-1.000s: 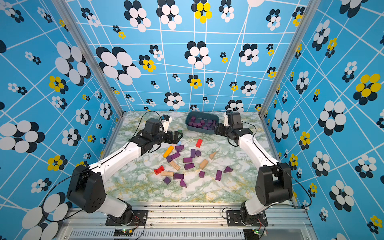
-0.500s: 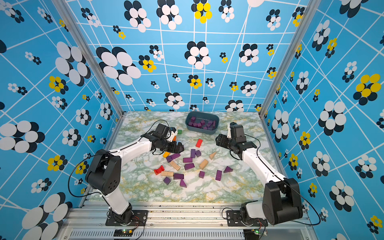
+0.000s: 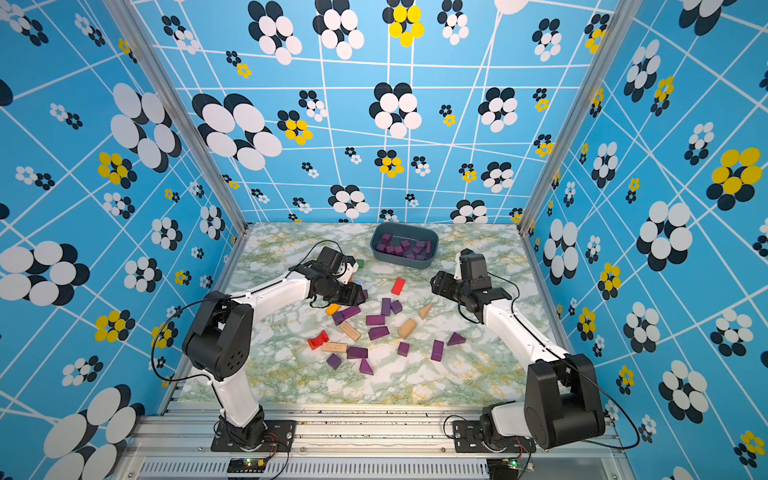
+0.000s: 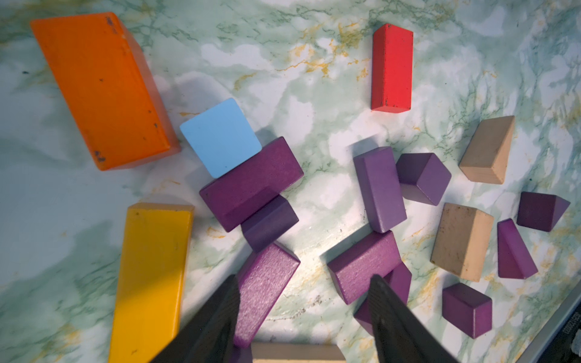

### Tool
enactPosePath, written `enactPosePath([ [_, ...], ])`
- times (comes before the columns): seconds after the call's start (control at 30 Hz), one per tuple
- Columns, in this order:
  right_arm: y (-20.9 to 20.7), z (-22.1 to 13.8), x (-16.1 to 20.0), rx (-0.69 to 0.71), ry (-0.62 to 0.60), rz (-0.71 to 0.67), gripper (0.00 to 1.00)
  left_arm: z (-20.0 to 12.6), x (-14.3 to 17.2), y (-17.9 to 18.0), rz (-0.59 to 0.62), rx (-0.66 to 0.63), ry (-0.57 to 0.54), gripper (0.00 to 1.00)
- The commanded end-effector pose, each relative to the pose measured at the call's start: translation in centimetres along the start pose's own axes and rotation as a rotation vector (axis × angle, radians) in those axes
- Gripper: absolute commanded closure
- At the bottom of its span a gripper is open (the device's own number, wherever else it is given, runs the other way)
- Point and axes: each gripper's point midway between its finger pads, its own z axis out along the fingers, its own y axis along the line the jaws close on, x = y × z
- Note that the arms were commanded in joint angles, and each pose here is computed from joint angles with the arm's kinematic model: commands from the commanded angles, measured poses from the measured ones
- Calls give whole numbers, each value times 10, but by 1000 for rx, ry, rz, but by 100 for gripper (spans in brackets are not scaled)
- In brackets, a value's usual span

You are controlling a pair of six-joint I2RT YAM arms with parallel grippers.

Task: Pick purple bricks into the storage bin
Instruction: Pick up the building block from the center of the board.

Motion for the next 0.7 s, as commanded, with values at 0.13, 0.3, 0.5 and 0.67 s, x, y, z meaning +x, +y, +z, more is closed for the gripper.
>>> enactPosePath([
  [0.13,-3,0,8,-15,9,12,27,14,0,5,9,-37,32,41],
  [0.3,3,-1,11,-50,22,-10,26,20,-1,9,9,-55,55,47],
  [0.5,3,-2,12,-46,33,-18,25,27,-6,9,14,-53,63,49],
  [0.67,-1,-3,13,-23,35,-26,25,35,-7,12,17,-66,89,52],
])
